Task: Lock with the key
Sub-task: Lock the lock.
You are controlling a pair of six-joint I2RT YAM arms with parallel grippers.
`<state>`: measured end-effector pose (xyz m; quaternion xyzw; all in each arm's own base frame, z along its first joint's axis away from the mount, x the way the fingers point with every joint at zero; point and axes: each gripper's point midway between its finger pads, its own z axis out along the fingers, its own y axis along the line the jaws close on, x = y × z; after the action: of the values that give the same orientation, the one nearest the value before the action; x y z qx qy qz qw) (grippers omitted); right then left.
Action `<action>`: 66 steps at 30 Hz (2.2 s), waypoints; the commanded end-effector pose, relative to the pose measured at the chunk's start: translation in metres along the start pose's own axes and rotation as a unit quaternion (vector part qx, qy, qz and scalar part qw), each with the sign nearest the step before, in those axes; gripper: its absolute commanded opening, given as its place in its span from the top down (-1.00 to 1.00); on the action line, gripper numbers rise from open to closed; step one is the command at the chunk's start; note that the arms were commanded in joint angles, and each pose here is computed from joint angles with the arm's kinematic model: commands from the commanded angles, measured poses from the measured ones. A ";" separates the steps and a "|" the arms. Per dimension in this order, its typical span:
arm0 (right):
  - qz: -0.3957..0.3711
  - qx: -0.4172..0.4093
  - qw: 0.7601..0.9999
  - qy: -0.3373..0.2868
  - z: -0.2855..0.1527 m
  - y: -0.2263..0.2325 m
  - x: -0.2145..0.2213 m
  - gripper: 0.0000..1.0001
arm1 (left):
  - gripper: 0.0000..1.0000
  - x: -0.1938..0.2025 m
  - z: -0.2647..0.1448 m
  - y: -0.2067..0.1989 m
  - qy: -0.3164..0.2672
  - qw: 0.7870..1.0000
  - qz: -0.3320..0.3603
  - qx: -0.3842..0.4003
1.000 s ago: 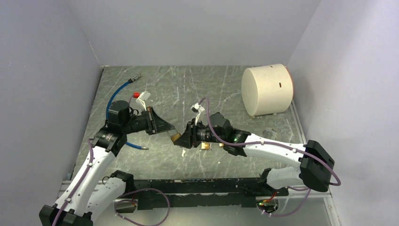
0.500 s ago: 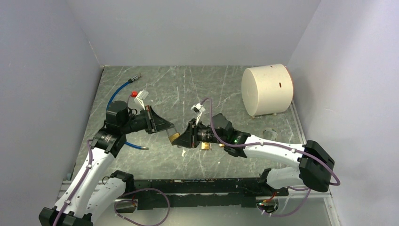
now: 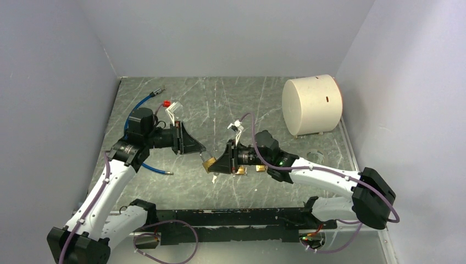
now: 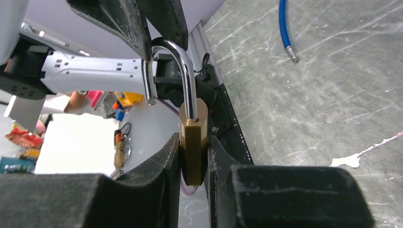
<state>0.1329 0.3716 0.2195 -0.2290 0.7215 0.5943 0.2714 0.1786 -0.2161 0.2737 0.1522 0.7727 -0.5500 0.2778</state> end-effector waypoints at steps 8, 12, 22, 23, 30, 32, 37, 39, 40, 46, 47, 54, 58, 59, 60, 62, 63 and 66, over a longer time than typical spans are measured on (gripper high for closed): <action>-0.036 -0.125 0.991 0.010 -0.016 0.050 -0.024 1.00 | 0.67 0.011 -0.010 -0.023 0.062 0.993 0.075 0.062; -0.030 -0.133 0.991 0.013 -0.013 0.050 -0.024 1.00 | 0.71 0.013 -0.010 -0.023 0.072 0.992 0.078 0.066; -0.015 -0.151 0.988 0.015 -0.009 0.052 -0.025 1.00 | 0.54 0.020 -0.013 -0.031 0.082 0.988 0.085 0.099; -0.013 -0.154 0.988 0.014 -0.010 0.053 -0.026 1.00 | 0.52 0.022 -0.013 -0.030 0.083 0.988 0.084 0.098; -0.013 -0.157 0.987 0.007 -0.012 0.056 -0.031 1.00 | 0.54 0.027 -0.015 -0.030 0.088 0.987 0.087 0.100; -0.016 -0.155 0.988 0.010 -0.012 0.056 -0.030 1.00 | 0.62 0.027 -0.016 -0.033 0.088 0.986 0.092 0.109; -0.017 -0.153 0.988 0.016 -0.013 0.055 -0.028 1.00 | 0.65 0.025 -0.016 -0.032 0.083 0.987 0.099 0.099; -0.017 -0.154 0.988 0.017 -0.013 0.055 -0.027 1.00 | 0.53 0.023 -0.015 -0.032 0.079 0.987 0.099 0.096; -0.016 -0.154 0.988 0.017 -0.013 0.055 -0.027 1.00 | 0.47 0.022 -0.015 -0.032 0.077 0.988 0.100 0.095; -0.013 -0.166 0.986 0.022 -0.013 0.058 -0.026 1.00 | 0.46 0.021 -0.014 -0.029 0.070 0.988 0.103 0.090; -0.013 -0.167 0.986 0.021 -0.014 0.058 -0.026 1.00 | 0.50 0.021 -0.014 -0.029 0.072 0.988 0.102 0.089; -0.014 -0.173 0.984 0.029 -0.013 0.059 -0.025 1.00 | 0.64 0.024 -0.013 -0.023 0.082 0.987 0.108 0.084; -0.015 -0.177 0.984 0.034 -0.013 0.060 -0.024 1.00 | 0.55 0.022 -0.011 -0.023 0.085 0.986 0.109 0.093; -0.015 -0.176 0.984 0.034 -0.012 0.060 -0.024 1.00 | 0.53 0.021 -0.011 -0.024 0.085 0.986 0.112 0.094; -0.015 -0.175 0.984 0.033 -0.012 0.059 -0.024 1.00 | 0.53 0.021 -0.011 -0.024 0.085 0.985 0.113 0.094; -0.014 -0.174 0.984 0.034 -0.012 0.059 -0.023 1.00 | 0.52 0.020 -0.012 -0.025 0.085 0.985 0.116 0.094; -0.014 -0.174 0.984 0.034 -0.012 0.059 -0.024 1.00 | 0.51 0.021 -0.012 -0.024 0.086 0.985 0.116 0.093; -0.012 -0.176 0.984 0.036 -0.011 0.058 -0.023 1.00 | 0.50 0.022 -0.012 -0.023 0.088 0.985 0.116 0.090</action>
<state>0.1076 0.3669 0.2383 -0.2753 0.6660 0.6732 0.1655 0.1481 -0.2137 0.2670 0.2781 0.7425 -0.5623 0.2350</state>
